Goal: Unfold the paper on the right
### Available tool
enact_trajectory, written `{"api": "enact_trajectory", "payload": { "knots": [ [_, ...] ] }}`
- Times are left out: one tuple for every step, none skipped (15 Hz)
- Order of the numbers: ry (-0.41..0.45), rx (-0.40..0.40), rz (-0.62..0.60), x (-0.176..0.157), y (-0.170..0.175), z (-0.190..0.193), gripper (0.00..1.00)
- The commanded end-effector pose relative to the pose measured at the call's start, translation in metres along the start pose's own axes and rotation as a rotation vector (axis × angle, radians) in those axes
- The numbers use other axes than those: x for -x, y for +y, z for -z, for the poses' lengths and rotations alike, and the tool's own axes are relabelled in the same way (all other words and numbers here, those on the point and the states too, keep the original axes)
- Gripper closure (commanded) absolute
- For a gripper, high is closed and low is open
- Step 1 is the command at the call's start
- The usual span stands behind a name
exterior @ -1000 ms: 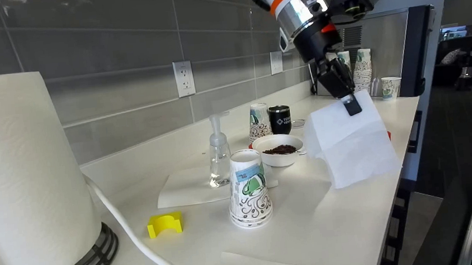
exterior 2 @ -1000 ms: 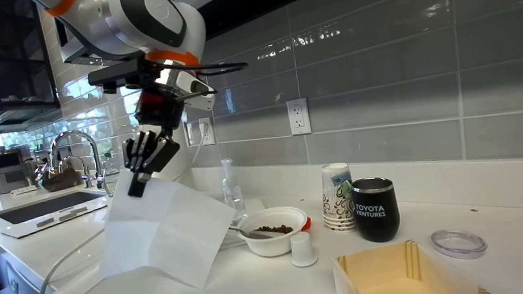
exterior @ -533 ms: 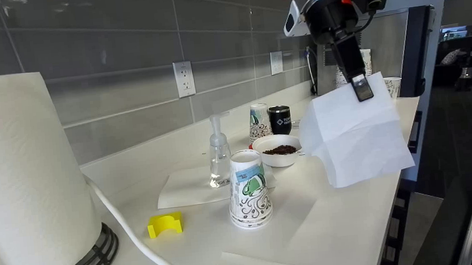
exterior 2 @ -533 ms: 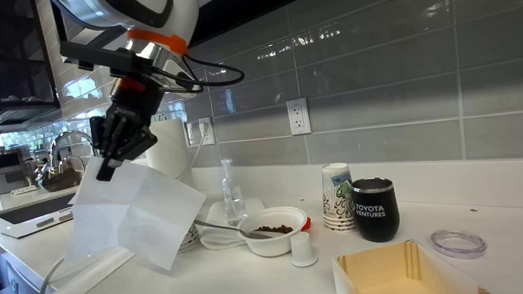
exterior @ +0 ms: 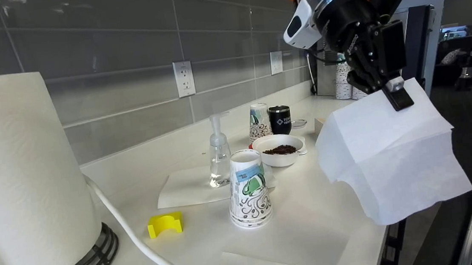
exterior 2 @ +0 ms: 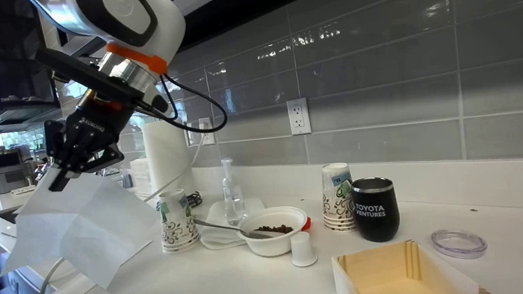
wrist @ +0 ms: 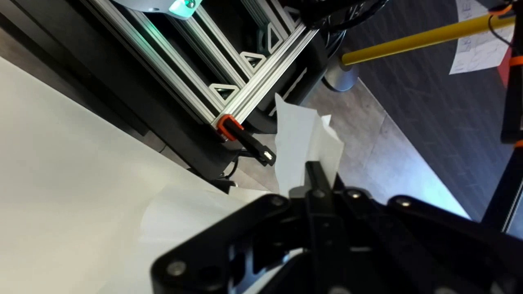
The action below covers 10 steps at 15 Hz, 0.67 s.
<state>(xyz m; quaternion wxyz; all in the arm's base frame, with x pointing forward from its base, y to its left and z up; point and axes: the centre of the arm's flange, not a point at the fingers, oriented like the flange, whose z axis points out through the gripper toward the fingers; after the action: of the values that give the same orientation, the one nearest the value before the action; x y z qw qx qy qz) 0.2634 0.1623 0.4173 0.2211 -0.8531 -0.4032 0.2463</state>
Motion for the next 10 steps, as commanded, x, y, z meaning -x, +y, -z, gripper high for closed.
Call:
{"api": "enact_trajectory", "payload": {
  "knots": [
    [-0.045,-0.103,0.154,-0.015,0.006,-0.008,1.00],
    [-0.058,-0.125,0.191,-0.020,0.007,-0.010,1.00],
    [-0.071,-0.148,0.226,-0.024,0.008,-0.012,1.00],
    [-0.087,-0.171,0.261,-0.027,0.010,-0.015,1.00],
    [-0.101,-0.196,0.296,-0.029,0.012,-0.017,1.00],
    [-0.118,-0.217,0.335,-0.029,0.016,-0.018,1.00],
    [-0.131,-0.236,0.373,-0.029,0.018,-0.017,1.00],
    [-0.139,-0.253,0.402,-0.029,0.022,-0.016,1.00],
    [-0.145,-0.271,0.420,-0.029,0.027,-0.015,1.00],
    [-0.148,-0.287,0.434,-0.028,0.032,-0.013,1.00]
  ]
}}
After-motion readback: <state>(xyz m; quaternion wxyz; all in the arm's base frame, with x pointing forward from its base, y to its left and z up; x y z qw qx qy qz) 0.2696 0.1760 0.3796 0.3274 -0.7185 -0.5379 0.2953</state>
